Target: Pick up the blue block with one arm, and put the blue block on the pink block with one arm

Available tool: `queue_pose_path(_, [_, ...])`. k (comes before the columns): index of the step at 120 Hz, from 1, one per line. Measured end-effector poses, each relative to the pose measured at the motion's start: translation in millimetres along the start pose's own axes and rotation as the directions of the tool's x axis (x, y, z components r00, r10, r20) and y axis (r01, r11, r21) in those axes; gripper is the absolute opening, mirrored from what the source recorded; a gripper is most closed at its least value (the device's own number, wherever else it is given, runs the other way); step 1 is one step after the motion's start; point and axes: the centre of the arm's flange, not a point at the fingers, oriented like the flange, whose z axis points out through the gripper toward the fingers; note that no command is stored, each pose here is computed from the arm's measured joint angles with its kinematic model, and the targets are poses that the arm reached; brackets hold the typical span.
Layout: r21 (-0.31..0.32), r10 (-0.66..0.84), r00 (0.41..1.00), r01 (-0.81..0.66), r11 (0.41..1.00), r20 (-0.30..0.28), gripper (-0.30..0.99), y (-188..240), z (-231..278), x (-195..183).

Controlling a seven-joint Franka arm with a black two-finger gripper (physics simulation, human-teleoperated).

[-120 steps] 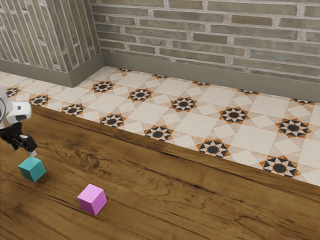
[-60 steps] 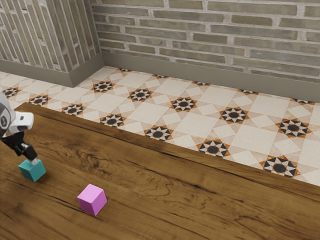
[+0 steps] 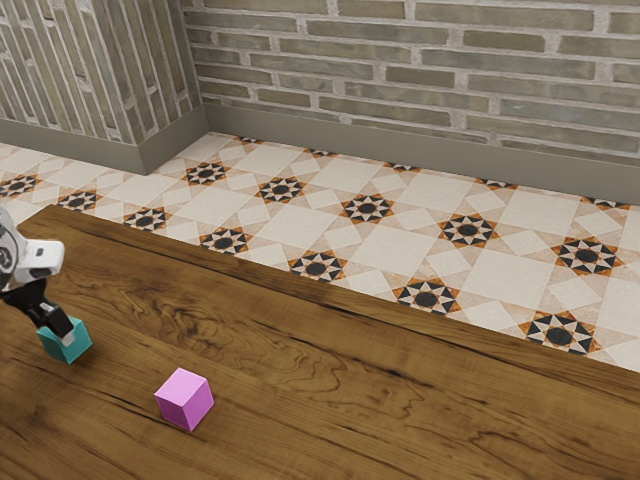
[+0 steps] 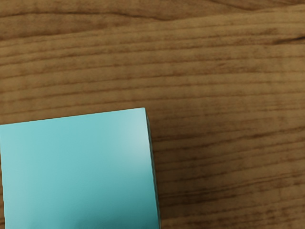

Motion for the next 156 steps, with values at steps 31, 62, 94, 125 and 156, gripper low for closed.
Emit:
queue_pose_path(31, [-0.006, 0.008, 1.000, -0.008, 1.000, -0.002, 0.66, -0.6, 8.4, 3.6])
queue_pose_path(62, [0.007, 0.015, 1.000, -0.014, 1.000, -0.015, 0.66, -7.1, 8.8, 11.0])
queue_pose_path(94, [0.004, -0.074, 0.996, 0.075, 0.997, -0.047, 0.66, -27.7, 8.1, 3.1])
queue_pose_path(125, [-0.016, -0.086, 0.996, 0.085, 0.996, -0.025, 0.66, -22.0, 27.8, 5.6])
queue_pose_path(156, [-0.009, -0.097, 0.995, 0.097, 0.995, -0.024, 0.66, -29.7, 33.1, 9.6])
